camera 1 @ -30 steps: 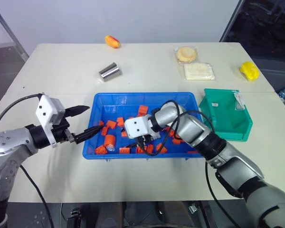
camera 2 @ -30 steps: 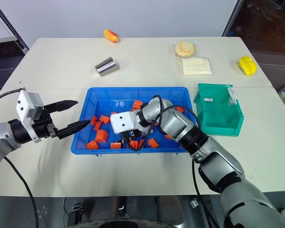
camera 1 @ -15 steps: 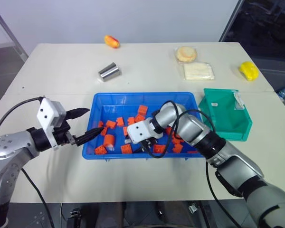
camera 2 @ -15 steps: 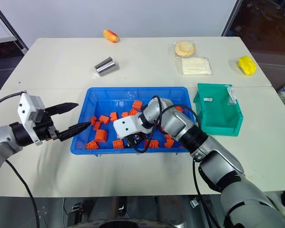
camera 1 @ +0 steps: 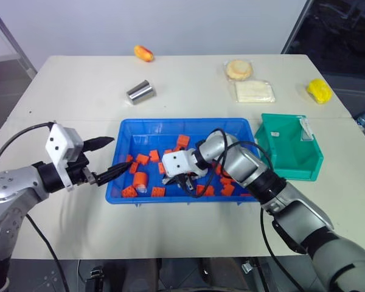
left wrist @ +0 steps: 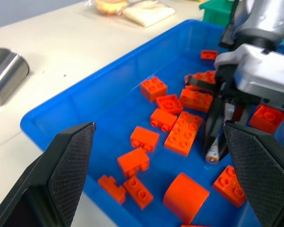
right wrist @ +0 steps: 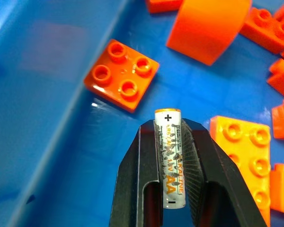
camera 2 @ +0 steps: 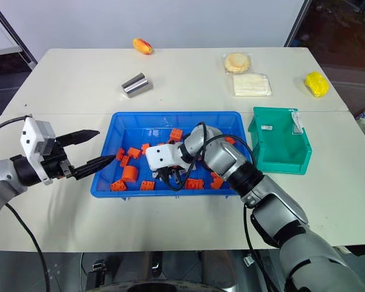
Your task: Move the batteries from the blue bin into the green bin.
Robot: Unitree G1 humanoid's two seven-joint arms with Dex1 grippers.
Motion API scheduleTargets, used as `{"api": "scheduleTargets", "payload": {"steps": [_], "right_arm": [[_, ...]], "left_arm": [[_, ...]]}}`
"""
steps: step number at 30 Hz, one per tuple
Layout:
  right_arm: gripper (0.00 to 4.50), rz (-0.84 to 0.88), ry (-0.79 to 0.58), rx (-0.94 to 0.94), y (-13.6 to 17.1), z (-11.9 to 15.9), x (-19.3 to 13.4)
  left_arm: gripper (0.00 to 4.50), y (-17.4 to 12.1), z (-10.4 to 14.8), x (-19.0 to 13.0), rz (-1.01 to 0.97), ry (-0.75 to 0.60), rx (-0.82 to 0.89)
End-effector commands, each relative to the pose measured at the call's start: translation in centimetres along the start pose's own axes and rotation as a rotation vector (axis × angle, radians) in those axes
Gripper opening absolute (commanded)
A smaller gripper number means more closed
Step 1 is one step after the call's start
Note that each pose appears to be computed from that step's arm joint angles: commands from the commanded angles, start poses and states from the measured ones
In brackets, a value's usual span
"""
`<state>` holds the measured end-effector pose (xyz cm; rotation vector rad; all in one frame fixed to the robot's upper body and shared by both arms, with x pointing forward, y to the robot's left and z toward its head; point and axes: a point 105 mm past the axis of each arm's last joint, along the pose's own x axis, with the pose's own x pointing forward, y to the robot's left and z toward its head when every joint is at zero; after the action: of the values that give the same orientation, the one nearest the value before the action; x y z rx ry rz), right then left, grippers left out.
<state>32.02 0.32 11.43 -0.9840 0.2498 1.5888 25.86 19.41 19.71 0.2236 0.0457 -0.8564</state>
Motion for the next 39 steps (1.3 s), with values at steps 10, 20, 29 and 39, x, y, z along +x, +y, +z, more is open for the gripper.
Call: {"api": "scheduleTargets", "payload": {"steps": [10, 20, 29, 39], "right_arm": [[0.06, -0.513, 0.012, 0.137, -4.6, 2.3, -19.7], [0.06, -0.761, 0.322, 0.518, 2.1, -9.1, -26.6], [0.06, -0.828, 0.407, 0.584, 3.9, -11.7, -27.8], [4.47, -0.896, 0.46, 0.546, 2.9, -12.4, -29.2]], "left_arm": [[4.5, -0.1, 3.1, 4.0, -0.204, -0.093, 0.081], [4.5, 0.7, 3.2, 7.8, -0.332, -0.101, 0.116], [4.5, -0.1, 2.9, 8.4, -0.374, -0.105, 0.105], [4.5, 0.1, 3.0, 7.8, -0.358, -0.095, 0.11]]}}
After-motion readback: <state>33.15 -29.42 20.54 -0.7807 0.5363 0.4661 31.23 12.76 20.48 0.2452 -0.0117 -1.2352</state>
